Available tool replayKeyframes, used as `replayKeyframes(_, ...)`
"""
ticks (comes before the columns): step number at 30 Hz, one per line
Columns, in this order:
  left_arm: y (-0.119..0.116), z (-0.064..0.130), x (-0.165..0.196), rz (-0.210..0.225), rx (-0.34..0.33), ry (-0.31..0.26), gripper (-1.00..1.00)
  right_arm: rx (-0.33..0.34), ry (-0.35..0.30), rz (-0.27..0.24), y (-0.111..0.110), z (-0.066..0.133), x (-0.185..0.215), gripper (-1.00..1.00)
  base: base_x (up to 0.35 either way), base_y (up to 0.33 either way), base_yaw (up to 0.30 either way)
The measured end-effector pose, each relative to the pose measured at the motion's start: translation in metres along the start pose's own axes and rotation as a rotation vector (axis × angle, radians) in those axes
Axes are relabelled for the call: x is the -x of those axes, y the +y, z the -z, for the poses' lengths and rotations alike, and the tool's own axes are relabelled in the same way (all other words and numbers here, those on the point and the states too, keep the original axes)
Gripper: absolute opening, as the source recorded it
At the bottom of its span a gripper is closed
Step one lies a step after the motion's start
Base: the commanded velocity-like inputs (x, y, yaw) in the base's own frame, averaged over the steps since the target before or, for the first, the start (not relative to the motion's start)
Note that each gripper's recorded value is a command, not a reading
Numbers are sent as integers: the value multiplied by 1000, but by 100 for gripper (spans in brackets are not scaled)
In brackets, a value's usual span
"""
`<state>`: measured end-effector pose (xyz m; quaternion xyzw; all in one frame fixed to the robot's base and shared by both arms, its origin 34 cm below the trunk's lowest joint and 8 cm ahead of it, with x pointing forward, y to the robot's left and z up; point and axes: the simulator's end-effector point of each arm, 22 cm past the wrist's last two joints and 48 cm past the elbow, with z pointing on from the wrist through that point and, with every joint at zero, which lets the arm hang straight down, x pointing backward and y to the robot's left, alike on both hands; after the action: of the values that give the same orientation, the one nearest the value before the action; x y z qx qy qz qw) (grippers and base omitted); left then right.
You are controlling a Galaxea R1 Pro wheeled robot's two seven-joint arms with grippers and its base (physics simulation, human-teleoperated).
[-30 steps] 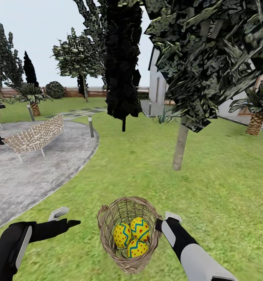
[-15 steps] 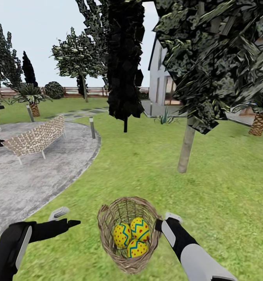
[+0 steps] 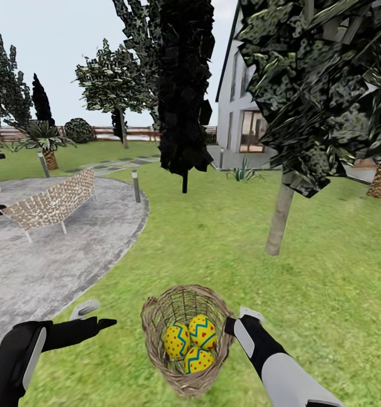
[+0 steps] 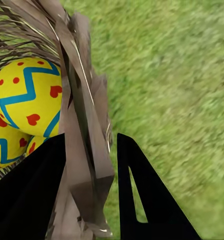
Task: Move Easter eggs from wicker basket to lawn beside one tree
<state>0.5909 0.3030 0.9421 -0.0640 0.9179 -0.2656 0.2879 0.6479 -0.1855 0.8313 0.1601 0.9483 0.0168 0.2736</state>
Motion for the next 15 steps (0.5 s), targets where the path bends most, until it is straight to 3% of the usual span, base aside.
replayKeyframes(15, 0, 0, 0, 0, 0, 0, 100, 1, 1, -3, 0, 0, -1, -100, 278, 211, -11)
